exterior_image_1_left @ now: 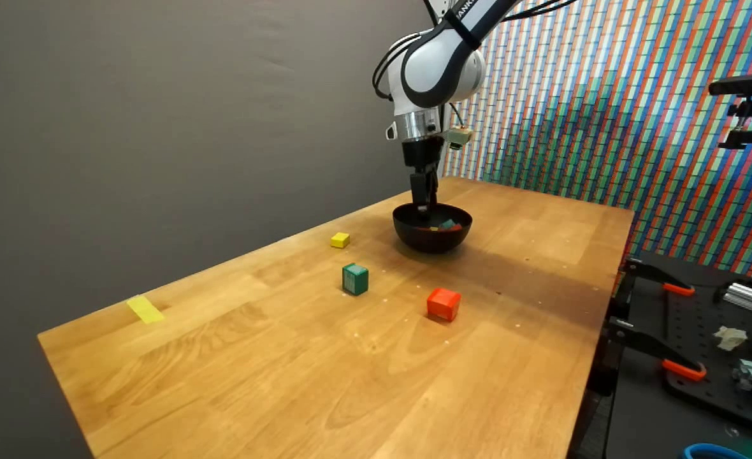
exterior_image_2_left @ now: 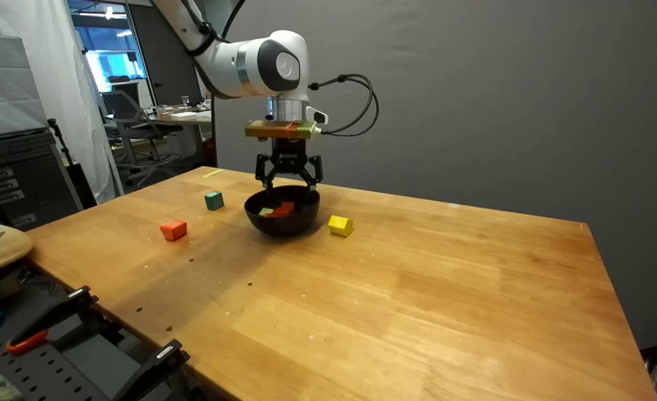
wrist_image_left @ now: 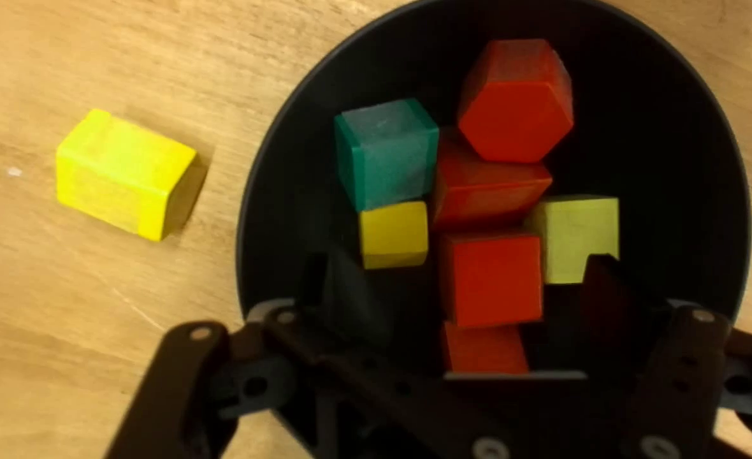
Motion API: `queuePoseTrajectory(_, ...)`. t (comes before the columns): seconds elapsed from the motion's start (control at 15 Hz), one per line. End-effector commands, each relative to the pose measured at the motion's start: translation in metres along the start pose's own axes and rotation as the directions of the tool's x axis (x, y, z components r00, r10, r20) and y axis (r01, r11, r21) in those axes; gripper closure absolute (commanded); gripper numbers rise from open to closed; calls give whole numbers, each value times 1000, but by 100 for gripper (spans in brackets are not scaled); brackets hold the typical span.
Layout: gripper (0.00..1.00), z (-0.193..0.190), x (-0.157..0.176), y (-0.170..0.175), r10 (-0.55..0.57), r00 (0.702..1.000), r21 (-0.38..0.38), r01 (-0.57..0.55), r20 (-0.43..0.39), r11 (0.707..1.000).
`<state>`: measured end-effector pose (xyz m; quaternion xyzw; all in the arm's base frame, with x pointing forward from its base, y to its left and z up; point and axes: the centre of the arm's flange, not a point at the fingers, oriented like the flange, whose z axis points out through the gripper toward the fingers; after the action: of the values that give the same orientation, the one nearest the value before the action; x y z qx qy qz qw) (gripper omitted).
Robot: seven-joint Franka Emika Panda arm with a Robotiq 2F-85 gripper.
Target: Take the blocks out of the bowl and put them on the table
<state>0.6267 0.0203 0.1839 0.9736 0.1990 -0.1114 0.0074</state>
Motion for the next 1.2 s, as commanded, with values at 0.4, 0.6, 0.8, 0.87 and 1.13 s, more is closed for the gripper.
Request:
queuePoseTrajectory(0.4, 4, 35, 20, -16, 46, 999, -50, -44, 24, 998)
queuePoseTrajectory(0.6, 31, 43, 23, -13, 64, 997, -71, -62, 33, 996)
queuePoseTrajectory(0.8, 55, 41, 22, -8, 97, 995, -111, -94, 23, 989)
queuePoseTrajectory(0.87, 62, 40, 21, -6, 108, 994, -118, -105, 20, 988)
queuePoseTrajectory(1.13, 92, 33, 20, -4, 158, 987, -118, -157, -2, 981)
